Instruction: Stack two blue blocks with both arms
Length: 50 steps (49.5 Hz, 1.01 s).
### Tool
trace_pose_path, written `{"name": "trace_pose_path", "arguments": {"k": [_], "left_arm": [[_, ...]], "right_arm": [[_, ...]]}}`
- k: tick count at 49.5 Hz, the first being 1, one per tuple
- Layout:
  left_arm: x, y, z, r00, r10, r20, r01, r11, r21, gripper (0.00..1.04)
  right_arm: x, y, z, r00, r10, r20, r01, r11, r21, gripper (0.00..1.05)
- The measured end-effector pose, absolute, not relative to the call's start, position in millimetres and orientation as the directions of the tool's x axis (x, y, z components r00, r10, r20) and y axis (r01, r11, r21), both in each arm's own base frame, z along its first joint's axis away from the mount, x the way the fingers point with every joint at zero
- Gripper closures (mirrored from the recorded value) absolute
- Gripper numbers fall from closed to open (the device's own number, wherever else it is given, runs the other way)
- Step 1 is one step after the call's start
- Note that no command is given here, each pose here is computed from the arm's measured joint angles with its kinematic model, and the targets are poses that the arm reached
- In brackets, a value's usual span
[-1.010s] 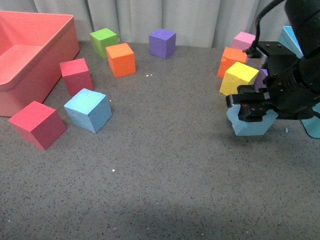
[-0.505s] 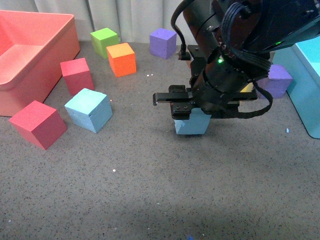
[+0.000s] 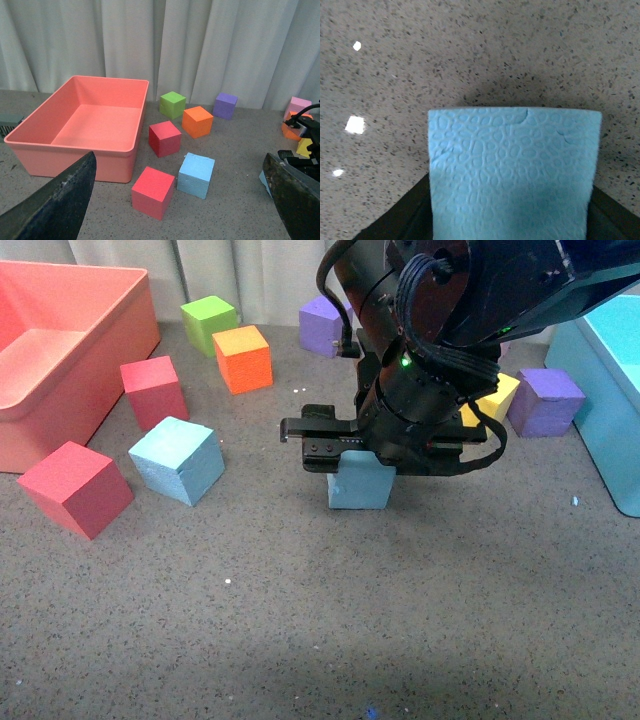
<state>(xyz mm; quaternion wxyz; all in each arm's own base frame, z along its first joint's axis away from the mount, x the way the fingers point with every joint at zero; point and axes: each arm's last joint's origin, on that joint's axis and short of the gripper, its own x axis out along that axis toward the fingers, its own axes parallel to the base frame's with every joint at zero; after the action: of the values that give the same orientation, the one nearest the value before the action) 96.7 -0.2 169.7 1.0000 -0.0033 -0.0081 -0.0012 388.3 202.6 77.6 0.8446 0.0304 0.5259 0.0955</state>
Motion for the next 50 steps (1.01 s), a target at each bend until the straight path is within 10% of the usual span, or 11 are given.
{"name": "trace_pose_path", "arguments": {"k": [7, 17, 26, 35, 44, 50], "left_arm": [[96.7, -0.2, 169.7, 1.0, -0.002, 0.016, 0.002, 1.0, -0.007, 0.07], [96.7, -0.2, 169.7, 1.0, -0.002, 0.016, 0.002, 1.0, -0.007, 0.07], [96.7, -0.2, 169.7, 1.0, 0.0, 0.016, 0.0, 1.0, -0.006, 0.07], [96.7, -0.2, 169.7, 1.0, -0.001, 0.016, 0.001, 1.0, -0.006, 0.07], [96.7, -0.2, 169.7, 1.0, -0.002, 0.016, 0.002, 1.0, -0.005, 0.07], [96.7, -0.2, 169.7, 1.0, 0.0, 0.016, 0.0, 1.0, -0.005, 0.07]], "right_arm": [[380.5, 200.6, 108.0, 0.493, 0.256, -0.831, -0.135, 0.967, 0.218, 0.08], [369.2, 192.6, 156.3, 0.678, 0.273, -0.682, -0.161, 0.961, 0.224, 0.11], [337.1, 148.4, 142.3, 0.973, 0.032, -0.228, -0.031, 0.999, 0.009, 0.39], [293.0, 94.3, 167.3, 1.0, -0.005, 0.015, 0.004, 1.0, 0.03, 0.69], [250.6, 60.2, 159.0, 1.0, 0.005, -0.02, -0.005, 1.0, -0.001, 1.03], [232.8, 48.5, 160.5, 1.0, 0.012, -0.015, -0.012, 1.0, -0.003, 1.04]]}}
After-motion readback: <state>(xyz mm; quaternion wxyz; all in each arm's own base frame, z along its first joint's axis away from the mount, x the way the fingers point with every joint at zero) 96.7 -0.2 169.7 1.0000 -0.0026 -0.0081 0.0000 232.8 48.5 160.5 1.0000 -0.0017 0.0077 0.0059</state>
